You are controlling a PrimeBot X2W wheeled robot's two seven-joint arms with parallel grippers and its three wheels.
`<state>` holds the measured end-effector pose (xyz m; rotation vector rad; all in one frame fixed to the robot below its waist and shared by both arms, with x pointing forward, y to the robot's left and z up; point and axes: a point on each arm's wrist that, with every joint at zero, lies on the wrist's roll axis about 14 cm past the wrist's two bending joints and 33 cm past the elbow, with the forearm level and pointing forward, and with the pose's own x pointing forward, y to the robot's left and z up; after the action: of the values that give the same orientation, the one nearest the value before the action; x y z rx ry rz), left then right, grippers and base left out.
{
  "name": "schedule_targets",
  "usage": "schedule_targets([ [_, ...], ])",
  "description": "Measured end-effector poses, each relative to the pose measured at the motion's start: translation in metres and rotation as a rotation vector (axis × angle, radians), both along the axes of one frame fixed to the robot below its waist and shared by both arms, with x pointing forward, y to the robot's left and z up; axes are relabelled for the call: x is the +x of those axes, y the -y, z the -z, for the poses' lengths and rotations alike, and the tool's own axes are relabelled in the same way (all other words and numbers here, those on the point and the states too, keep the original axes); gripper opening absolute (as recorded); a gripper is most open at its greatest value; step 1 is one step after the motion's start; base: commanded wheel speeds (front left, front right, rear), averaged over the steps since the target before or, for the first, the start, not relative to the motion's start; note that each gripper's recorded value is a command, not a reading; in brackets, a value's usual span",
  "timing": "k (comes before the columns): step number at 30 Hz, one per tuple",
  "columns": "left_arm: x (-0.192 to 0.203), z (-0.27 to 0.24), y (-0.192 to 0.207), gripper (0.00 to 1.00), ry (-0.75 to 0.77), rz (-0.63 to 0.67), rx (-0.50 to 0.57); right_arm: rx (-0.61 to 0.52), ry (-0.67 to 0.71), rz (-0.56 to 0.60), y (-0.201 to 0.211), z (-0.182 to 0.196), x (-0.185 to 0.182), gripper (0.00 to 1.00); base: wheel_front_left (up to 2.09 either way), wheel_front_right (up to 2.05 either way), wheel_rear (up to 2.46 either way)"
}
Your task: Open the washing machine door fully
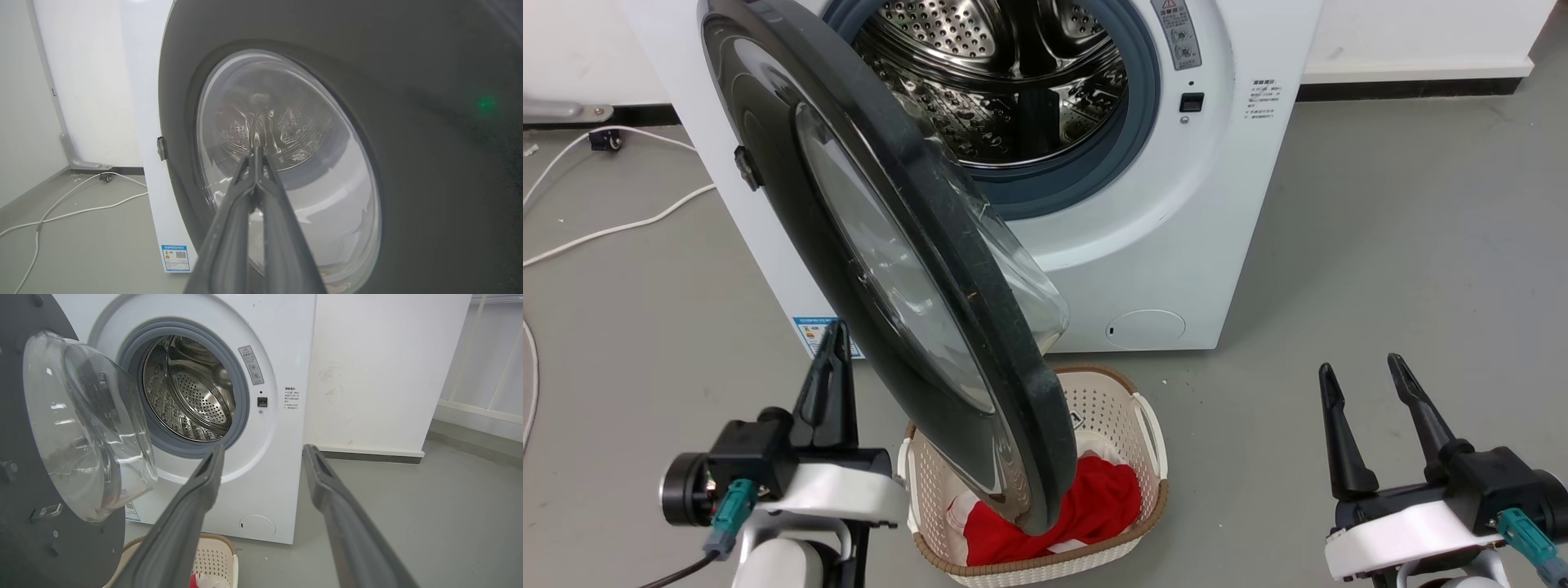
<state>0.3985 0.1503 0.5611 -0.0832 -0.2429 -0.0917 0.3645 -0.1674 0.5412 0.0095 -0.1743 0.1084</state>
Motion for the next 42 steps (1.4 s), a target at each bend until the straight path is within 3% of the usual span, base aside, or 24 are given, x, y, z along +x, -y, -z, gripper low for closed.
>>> schedule_targets([
  [20,-0.031,-0.172,-0.003,0.0,0.558,-0.022,0.024,0.017,-0.013,-0.003,-0.001,0.003,0.002,1.0,0.0,0.0,0.0],
  [29,-0.069,-0.232,0.022,0.0,0.791,0.078,0.011,0.017,-0.023,-0.001,0.0,0.005,0.002,1.0,0.0,0.0,0.0],
  [36,-0.089,-0.242,0.06,0.0,0.839,0.247,-0.038,0.022,-0.022,0.001,0.001,0.004,0.002,1.0,0.0,0.0,0.0],
  [42,-0.088,-0.2,0.107,0.0,0.666,0.432,-0.066,0.025,-0.019,0.0,0.0,0.003,0.0,1.0,0.0,0.0,0.0],
])
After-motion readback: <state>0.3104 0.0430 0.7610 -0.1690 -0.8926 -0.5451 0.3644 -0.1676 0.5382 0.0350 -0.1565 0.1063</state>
